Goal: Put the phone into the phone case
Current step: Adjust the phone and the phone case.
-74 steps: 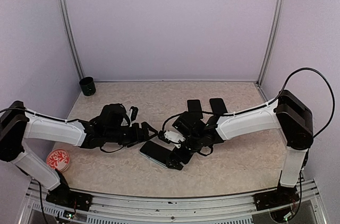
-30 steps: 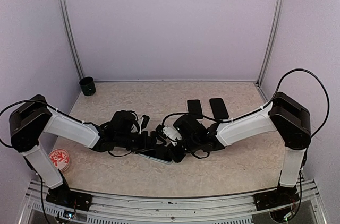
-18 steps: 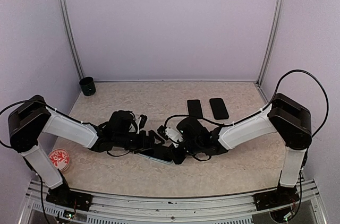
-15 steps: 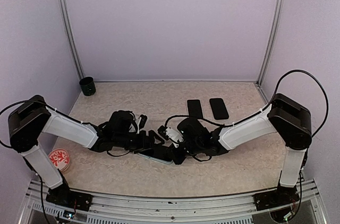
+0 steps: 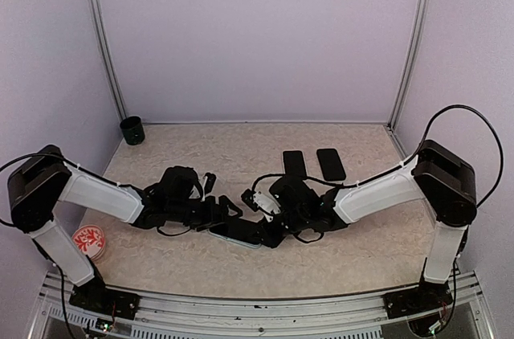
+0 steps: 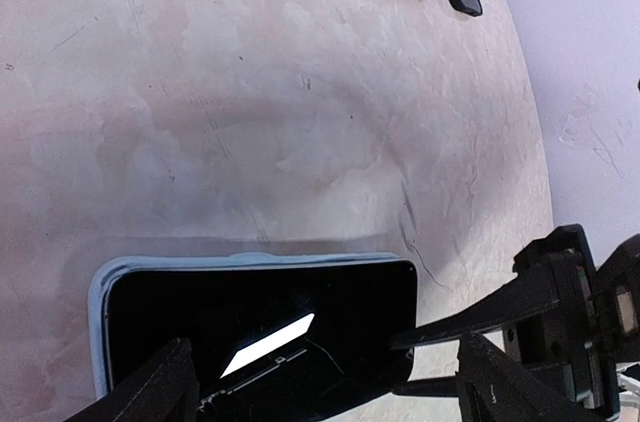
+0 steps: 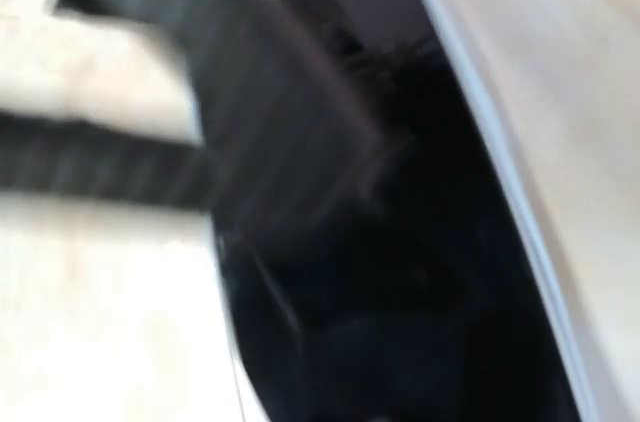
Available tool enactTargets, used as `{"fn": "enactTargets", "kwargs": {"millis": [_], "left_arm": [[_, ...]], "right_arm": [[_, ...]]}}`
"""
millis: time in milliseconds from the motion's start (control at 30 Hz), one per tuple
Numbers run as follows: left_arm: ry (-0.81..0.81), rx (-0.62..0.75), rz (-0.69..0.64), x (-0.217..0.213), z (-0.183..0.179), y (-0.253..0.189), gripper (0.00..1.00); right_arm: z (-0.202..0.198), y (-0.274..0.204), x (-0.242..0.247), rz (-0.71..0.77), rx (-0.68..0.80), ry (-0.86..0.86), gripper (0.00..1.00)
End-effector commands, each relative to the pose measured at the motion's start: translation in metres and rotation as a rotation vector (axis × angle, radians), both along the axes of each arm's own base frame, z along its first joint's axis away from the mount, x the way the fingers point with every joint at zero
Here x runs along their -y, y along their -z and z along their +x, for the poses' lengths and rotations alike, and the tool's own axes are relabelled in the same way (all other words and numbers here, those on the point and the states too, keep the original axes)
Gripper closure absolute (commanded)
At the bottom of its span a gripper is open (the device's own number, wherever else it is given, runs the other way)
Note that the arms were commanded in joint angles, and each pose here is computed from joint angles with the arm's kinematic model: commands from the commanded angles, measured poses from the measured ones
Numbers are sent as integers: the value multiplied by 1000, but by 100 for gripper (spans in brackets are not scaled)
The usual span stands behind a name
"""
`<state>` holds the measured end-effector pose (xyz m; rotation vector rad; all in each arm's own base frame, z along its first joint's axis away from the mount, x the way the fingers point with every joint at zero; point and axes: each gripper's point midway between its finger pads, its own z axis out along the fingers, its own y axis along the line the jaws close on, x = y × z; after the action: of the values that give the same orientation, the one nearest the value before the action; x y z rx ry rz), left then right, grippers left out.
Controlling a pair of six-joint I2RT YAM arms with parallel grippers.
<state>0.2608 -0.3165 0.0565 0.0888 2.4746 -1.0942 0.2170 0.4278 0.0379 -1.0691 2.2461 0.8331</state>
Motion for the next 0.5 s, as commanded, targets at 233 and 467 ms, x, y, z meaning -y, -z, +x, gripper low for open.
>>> {"fn": "enactTargets", "kwargs": {"millis": [233,467], "left_arm": [[-36,67,-5,-11,16,-30,12],[-107,70,69,-38,32,-36,10]], "right_arm": [[-5,-59,47,-77,-123,191,53],[-11,-30,44,-81,-255,235,57]]}}
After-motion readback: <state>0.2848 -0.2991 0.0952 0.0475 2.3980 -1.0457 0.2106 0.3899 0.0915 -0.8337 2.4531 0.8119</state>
